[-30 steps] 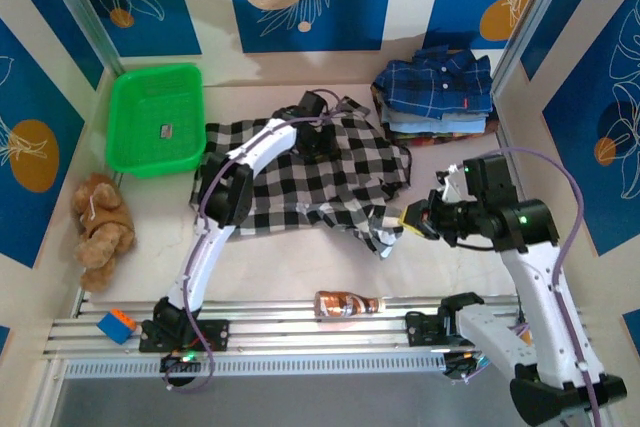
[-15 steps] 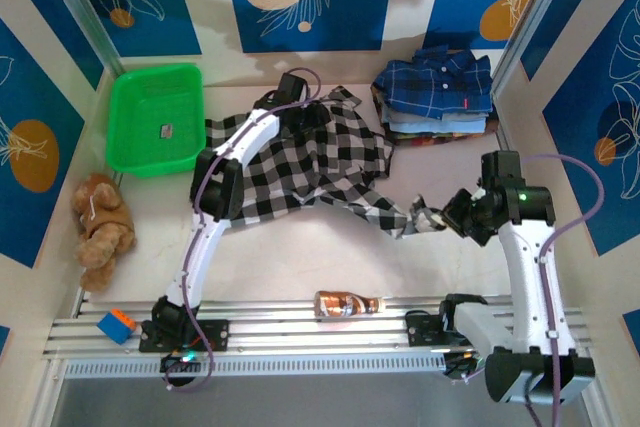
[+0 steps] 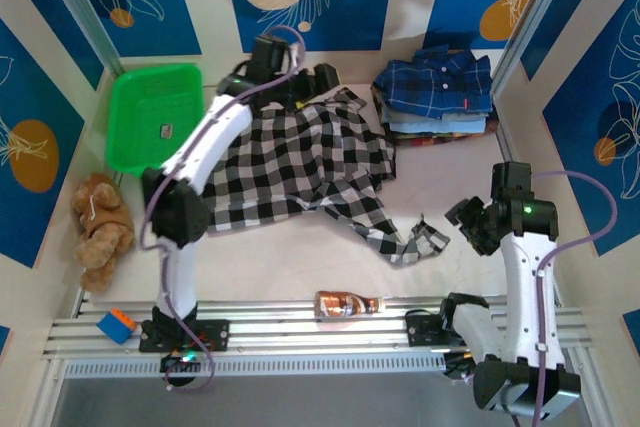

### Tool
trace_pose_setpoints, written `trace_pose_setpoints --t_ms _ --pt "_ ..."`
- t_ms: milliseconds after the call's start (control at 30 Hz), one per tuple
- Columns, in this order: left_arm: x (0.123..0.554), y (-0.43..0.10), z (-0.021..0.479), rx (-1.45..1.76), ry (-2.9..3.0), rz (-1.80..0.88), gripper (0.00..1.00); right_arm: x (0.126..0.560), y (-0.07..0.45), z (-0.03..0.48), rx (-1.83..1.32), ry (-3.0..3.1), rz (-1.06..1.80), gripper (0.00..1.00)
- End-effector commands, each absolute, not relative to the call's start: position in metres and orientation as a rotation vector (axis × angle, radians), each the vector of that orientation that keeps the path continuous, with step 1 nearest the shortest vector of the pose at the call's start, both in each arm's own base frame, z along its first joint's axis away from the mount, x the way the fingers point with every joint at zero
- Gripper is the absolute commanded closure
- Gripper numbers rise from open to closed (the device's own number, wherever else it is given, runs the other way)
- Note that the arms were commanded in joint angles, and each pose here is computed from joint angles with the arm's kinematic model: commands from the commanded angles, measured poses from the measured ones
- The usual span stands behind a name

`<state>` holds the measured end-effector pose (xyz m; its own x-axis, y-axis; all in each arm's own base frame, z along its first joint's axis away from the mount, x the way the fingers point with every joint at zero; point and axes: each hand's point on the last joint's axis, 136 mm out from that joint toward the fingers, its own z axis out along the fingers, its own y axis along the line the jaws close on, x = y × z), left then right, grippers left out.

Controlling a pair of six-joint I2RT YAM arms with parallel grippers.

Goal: Fold and stack the long sleeve shirts

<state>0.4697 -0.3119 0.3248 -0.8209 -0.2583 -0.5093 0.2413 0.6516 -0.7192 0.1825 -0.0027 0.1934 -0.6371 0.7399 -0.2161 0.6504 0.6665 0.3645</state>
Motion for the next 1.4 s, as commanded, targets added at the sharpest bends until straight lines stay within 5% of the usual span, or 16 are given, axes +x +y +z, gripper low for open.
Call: trace_pose_setpoints --t_ms 0,233,400,567,800,1367 --pt "0.412 -0.267 0.315 -0.081 2.429 -0.980 0.04 0.228 0.031 0.245 0.790 2.402 0.615 0.34" --pt "0.319 -0.158 0.225 -0.528 2.655 -0.812 0.04 0.289 0.149 0.247 0.086 2.527 0.874 0.26" --pt "0.285 -0.127 0.161 -0.692 2.769 -0.672 0.15 0.330 0.214 0.213 -0.178 2.624 0.946 0.26" --pt "0.294 -0.122 0.126 -0.767 2.772 -0.610 0.38 0.370 0.259 0.189 -0.240 2.682 1.075 0.35" --pt "0.323 -0.137 0.107 -0.881 2.727 -0.676 0.37 0.409 0.290 0.141 -0.256 2.778 1.071 0.57" --pt "0.324 -0.130 0.059 -1.080 2.761 -0.562 0.35 0.426 0.303 0.075 -0.204 2.887 0.991 0.65"
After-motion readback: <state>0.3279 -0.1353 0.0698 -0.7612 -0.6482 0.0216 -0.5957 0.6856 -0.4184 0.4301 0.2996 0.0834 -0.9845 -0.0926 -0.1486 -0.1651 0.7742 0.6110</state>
